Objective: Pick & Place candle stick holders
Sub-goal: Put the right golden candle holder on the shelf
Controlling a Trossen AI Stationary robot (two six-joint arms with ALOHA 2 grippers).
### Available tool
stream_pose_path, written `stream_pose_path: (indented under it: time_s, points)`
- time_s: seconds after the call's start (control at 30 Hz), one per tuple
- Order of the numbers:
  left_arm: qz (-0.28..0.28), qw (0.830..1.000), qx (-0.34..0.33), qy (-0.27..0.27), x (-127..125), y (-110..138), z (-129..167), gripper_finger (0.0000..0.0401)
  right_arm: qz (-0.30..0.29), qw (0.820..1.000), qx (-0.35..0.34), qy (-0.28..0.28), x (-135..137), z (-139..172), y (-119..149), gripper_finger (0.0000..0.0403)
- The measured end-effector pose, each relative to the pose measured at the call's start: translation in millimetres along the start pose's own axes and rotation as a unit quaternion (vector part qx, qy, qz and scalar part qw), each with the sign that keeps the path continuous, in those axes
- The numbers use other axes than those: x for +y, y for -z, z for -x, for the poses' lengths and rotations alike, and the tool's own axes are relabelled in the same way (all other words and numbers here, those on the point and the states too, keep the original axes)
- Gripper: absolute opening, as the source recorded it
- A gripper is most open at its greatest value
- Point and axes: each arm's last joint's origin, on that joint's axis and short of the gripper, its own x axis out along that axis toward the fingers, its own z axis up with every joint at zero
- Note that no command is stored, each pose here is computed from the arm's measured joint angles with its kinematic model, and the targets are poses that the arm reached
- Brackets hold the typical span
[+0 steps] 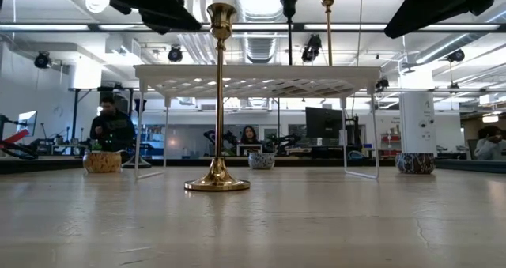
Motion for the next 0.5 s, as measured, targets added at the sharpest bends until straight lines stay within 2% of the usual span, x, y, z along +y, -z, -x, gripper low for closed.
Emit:
stream_pose_path:
  time_s: [0.13, 0.3, 0.5]
  points:
    - [0.008, 1.0, 0.011, 0.004, -8.7, 3.8, -6.1, 0.0204, -0.004, 1.0, 0.0, -0.002, 0.8, 0.0, -0.1, 0.0061]
    - [0.023, 0.999, 0.032, -0.016, -19.4, 12.3, -20.9, 0.0204, -0.006, 1.0, 0.0, -0.004, 1.2, 0.0, -0.2, 0.0055]
    - [0.05, 0.998, 0.028, -0.039, -26.3, 17.3, -38.1, 0.0204, -0.006, 1.0, -0.001, -0.004, 1.3, 0.0, -0.2, 0.0053]
